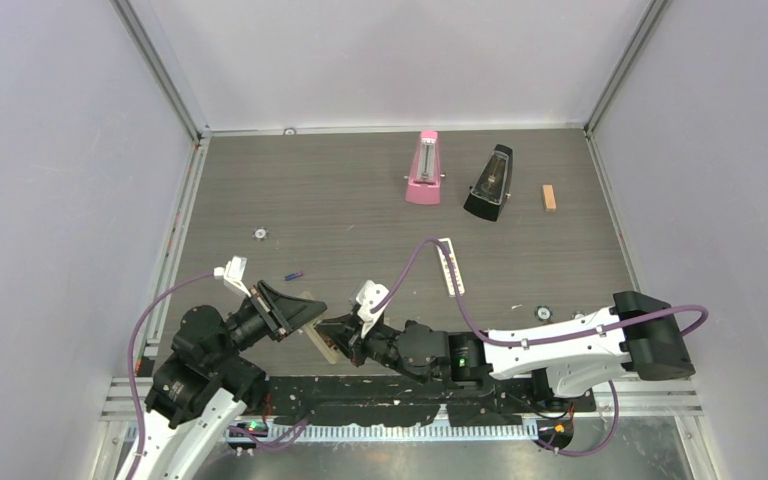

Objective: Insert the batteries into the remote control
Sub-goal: Load the battery into the remote control.

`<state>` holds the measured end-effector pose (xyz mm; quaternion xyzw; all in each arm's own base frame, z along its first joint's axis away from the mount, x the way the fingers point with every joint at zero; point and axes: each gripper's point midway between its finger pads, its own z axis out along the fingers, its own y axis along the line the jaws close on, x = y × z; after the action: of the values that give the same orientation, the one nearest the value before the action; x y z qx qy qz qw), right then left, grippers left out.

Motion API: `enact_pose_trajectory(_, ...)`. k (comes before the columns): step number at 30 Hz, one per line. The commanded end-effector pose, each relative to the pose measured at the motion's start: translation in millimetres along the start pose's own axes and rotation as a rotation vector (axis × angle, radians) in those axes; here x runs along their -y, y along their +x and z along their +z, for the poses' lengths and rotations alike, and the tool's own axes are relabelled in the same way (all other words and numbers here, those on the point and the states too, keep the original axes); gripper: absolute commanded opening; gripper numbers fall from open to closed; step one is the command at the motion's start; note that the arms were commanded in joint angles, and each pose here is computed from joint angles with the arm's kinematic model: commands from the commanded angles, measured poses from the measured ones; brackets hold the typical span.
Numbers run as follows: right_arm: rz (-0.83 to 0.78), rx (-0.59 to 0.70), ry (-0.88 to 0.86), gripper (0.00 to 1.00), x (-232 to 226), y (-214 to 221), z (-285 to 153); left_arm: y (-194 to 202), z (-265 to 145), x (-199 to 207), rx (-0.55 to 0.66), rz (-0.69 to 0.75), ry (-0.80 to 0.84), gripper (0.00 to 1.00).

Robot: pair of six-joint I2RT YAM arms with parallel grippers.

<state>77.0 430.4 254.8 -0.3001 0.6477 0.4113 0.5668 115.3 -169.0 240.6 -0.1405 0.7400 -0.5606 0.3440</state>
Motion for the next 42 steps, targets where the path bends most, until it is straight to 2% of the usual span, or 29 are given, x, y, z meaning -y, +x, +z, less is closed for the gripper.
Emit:
enact_pose_trajectory(1, -0.023, 0.004, -0.008, 0.05, -1, 3, 0, -9, -7, 26, 0.028, 0.004, 0.069, 0.00)
enact_pose_trajectory(11, -0.060, -0.067, 0.007, 0.06, 5, 17, -6, -8, -6, 28, 0.017, 0.029, 0.070, 0.00)
enact_pose_trajectory(17, -0.027, -0.086, 0.023, 0.08, 6, 21, -6, -8, -6, 29, 0.018, 0.034, 0.074, 0.00)
enact_pose_trajectory(28, 0.022, -0.096, 0.084, 0.22, 13, 23, -5, -7, -4, 32, 0.006, 0.028, 0.084, 0.00)
enact_pose_trajectory(35, 0.055, -0.079, 0.113, 0.37, 18, 14, -10, -7, -3, 28, 0.003, 0.028, 0.076, 0.00)
enact_pose_trajectory(42, 0.123, -0.038, 0.141, 0.42, 25, -7, -20, -5, -2, 23, -0.002, 0.041, 0.061, 0.00)
